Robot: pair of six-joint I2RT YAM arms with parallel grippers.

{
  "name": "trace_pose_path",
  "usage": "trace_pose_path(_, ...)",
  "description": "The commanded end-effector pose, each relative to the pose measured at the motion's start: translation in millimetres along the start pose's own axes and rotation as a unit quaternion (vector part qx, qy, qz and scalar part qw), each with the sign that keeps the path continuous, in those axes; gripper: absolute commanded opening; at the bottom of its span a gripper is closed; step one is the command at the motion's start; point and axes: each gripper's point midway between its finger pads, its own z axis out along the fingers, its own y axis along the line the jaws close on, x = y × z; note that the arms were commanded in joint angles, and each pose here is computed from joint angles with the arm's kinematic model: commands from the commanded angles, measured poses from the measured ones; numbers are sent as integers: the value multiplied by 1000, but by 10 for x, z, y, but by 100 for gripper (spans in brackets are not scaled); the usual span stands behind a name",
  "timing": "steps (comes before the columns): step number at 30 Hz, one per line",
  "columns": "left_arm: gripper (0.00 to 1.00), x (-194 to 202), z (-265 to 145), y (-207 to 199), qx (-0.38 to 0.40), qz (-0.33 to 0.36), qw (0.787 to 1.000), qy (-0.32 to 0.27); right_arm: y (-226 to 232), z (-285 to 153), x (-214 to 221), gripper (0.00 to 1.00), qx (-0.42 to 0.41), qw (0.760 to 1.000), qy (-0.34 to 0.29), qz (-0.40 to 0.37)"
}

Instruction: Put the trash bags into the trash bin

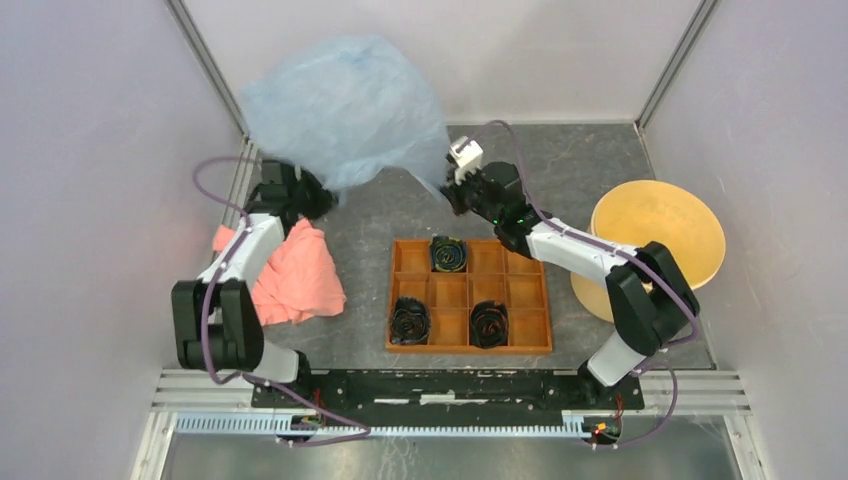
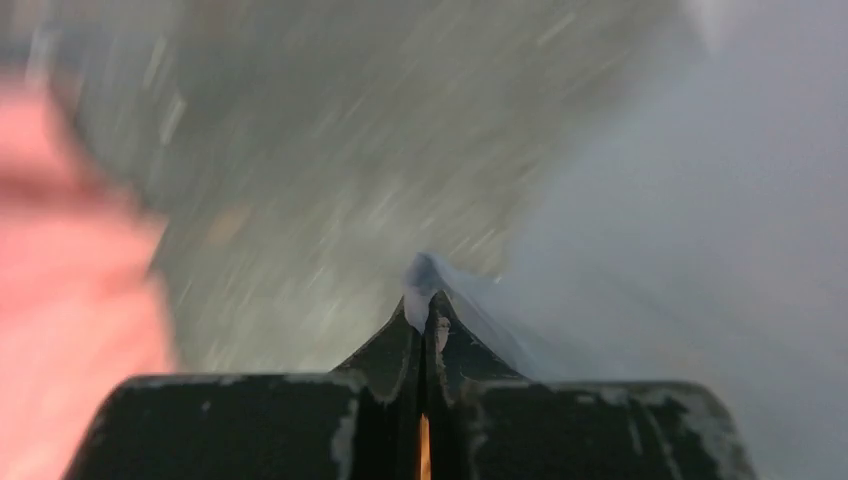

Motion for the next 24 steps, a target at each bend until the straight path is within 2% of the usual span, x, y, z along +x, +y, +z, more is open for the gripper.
trace_pose_path(1,2,-365,-646,-645,69,22,997,-35,-57,-427,-963,1,-5,995,-98,34)
trace_pose_path(3,2,-694,-877,-1207,145,34,987,-52,-90,-557,-1567,1,-3,990,-140,8)
trace_pose_path(5,2,-1043,-1303,-1889,251,56,963,-86,-52,-807,-2220,1,-9,980,-200,-21)
trace_pose_path(7,2,-1248,-1950,-2548,348,100,922,-135,12,-1174,-2834,0,-5,963,-261,-65)
trace_pose_path(8,2,-1277,-2377,-2863,398,132,892,-168,88,-1397,-3072,0,-8,953,-290,-84)
trace_pose_path(10,2,-1226,-3042,-3130,465,170,838,-229,293,-1896,-3428,1,-30,929,-353,-109)
trace_pose_path(11,2,-1182,-3346,-3161,492,181,811,-260,399,-2091,-3452,0,-49,917,-379,-115)
trace_pose_path(12,2,-1139,-3502,-3114,501,186,796,-286,496,-2394,-3527,1,-66,895,-425,-119)
trace_pose_path(13,2,-1127,-3584,-3017,490,182,794,-311,576,-2543,-3374,0,-82,883,-447,-119)
trace_pose_path(14,2,-1139,-3535,-2874,461,173,806,-329,608,-2655,-3300,1,-86,872,-467,-117)
trace_pose_path(15,2,-1151,-3298,-2641,407,154,837,-332,580,-2663,-3186,1,-79,873,-470,-107)
trace_pose_path(17,2,-1106,-2605,-1998,267,101,906,-313,434,-2225,-2710,1,-48,911,-404,-70)
trace_pose_path(19,2,-810,-1692,-1085,83,53,965,-241,226,-1588,-2010,1,3,953,-296,-58)
trace_pose_path(21,2,-299,-1026,-242,-69,45,987,-136,-15,-1045,-1156,0,49,984,-170,-32)
trace_pose_path(22,2,-46,-800,32,-99,47,991,-83,-133,-876,-764,0,56,991,-123,-8)
trace_pose_path(24,2,325,-528,275,-91,41,995,-3,-98,-723,-324,0,4,995,-84,47)
